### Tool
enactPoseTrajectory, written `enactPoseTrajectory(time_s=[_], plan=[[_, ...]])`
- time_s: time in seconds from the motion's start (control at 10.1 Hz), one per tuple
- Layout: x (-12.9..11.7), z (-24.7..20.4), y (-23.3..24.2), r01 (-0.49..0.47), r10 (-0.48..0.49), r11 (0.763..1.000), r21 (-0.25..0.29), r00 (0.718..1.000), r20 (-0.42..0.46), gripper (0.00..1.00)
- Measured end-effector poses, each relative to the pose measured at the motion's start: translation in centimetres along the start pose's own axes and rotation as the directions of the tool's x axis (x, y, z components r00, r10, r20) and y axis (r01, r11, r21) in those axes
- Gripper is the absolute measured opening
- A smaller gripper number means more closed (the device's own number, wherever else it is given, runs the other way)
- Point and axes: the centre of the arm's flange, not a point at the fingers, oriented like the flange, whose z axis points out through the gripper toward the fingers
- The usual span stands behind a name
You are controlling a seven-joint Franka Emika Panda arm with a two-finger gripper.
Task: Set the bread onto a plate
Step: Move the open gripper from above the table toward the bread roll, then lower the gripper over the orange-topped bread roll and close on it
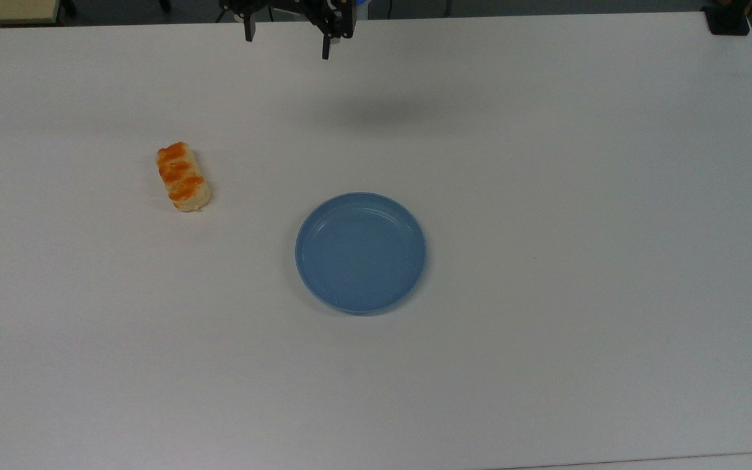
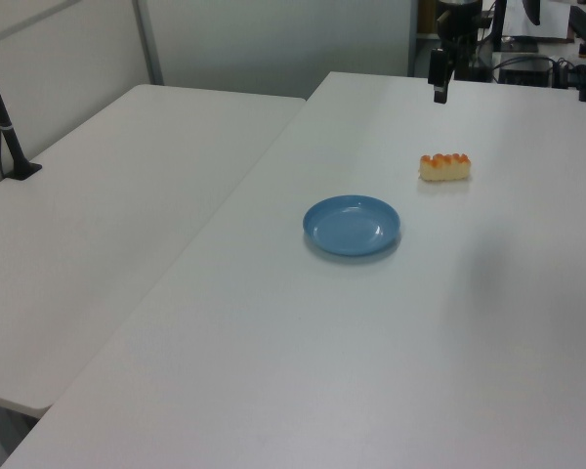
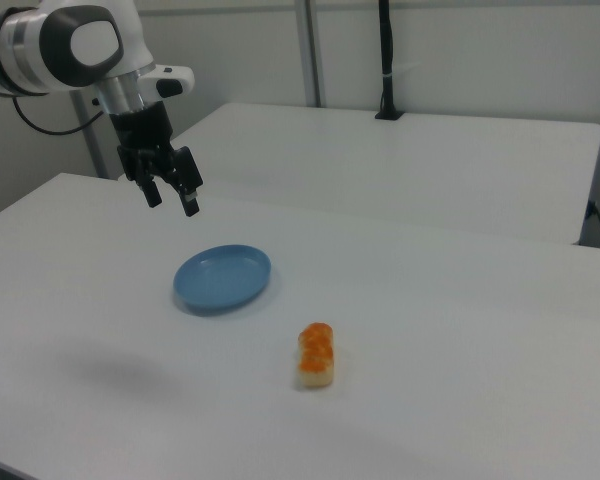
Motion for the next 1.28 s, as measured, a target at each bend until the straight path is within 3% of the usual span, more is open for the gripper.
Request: enactPoseTrajectory(time_s=[0.1,0.3,0.79,0.99,1.28], plan=[[-0.2,-0.3,0.1,-0.002,0.002,1.000,-0.005,1.000,0.021,1.00],[0.3,-0.5,2.3,-0.046,0.043,0.996,0.070,0.998,0.035,1.00],[0.4,-0.8,2.7,-0.049,0.047,0.995,0.083,0.998,0.032,1.00],[0.5,-0.5,2.7,0.007,-0.010,0.996,0.085,0.999,0.033,1.00],[2.5,3.1,2.9,0.020,-0.026,0.996,0.084,0.997,0.069,1.00]])
